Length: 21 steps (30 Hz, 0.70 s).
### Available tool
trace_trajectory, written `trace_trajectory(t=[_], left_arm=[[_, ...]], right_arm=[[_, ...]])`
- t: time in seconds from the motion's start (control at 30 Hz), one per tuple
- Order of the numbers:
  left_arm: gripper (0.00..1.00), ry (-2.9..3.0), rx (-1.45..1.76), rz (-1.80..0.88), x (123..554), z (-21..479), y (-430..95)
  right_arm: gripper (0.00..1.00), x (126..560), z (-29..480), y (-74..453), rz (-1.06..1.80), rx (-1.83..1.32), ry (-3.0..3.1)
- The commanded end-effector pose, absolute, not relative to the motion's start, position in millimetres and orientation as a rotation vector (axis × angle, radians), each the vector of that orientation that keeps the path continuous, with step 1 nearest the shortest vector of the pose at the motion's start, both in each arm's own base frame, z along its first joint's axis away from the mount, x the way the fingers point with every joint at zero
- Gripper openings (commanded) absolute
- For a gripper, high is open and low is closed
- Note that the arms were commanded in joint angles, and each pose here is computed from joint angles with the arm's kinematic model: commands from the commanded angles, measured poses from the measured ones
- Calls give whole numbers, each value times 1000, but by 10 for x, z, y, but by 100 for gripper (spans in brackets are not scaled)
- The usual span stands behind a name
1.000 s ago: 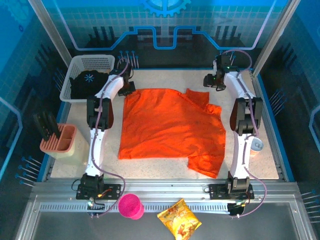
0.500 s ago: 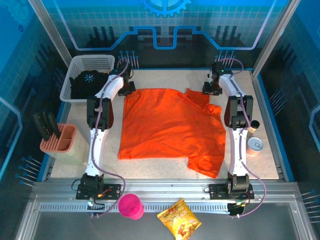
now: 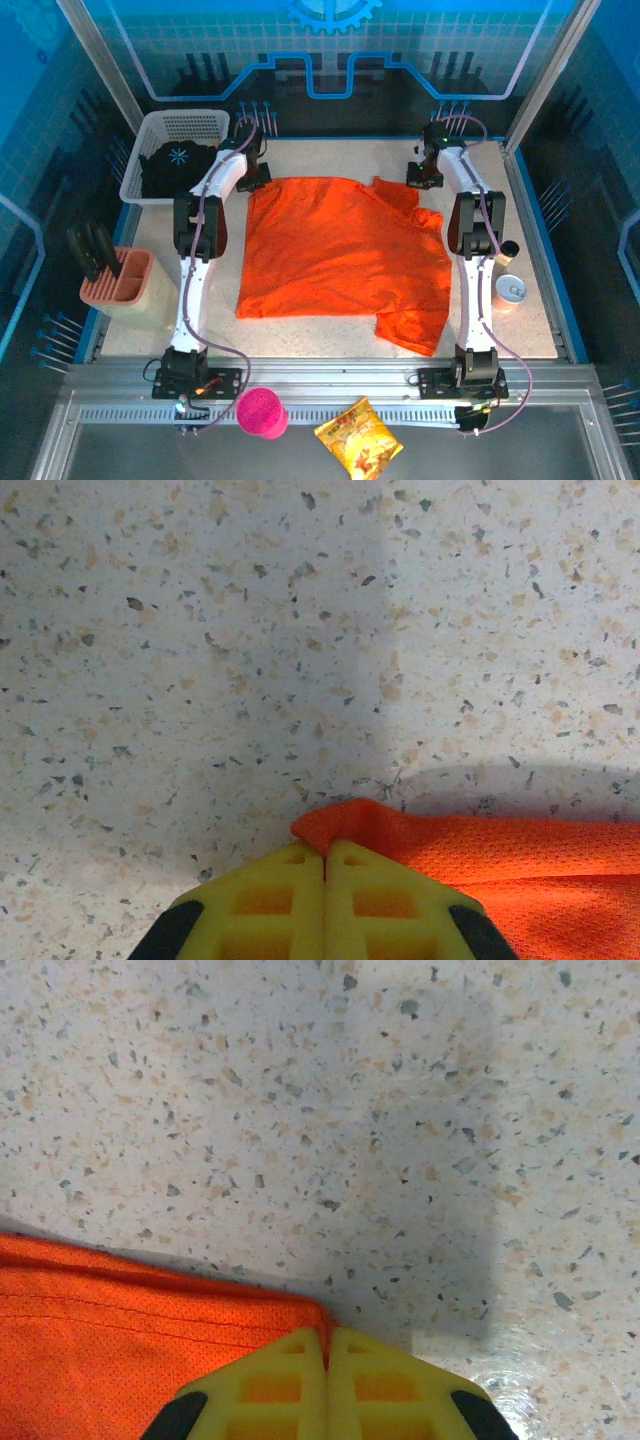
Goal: Fold and stack the t-shirts
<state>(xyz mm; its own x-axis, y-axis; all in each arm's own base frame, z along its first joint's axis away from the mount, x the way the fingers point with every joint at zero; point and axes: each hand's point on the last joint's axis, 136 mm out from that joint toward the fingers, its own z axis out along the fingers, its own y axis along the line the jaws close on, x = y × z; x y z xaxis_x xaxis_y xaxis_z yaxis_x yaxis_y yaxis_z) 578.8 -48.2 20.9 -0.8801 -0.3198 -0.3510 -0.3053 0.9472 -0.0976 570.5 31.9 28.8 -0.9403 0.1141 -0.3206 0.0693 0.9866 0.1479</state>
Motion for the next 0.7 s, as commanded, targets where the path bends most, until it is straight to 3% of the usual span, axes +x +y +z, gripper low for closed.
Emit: trace_trajectory(t=[0.0, 0.3, 0.67], left_arm=[[0, 2819, -370, -189, 5617, 130, -769], [0, 2713, -272, -258, 5804, 492, -856], [0, 2672, -255, -216, 5877, 503, -801]], right_arm=[[0, 5794, 536, 357, 206, 99, 2739], [0, 6323, 1529, 210, 24, -117, 2377], [0, 6683, 1771, 339, -170, -314, 2110]])
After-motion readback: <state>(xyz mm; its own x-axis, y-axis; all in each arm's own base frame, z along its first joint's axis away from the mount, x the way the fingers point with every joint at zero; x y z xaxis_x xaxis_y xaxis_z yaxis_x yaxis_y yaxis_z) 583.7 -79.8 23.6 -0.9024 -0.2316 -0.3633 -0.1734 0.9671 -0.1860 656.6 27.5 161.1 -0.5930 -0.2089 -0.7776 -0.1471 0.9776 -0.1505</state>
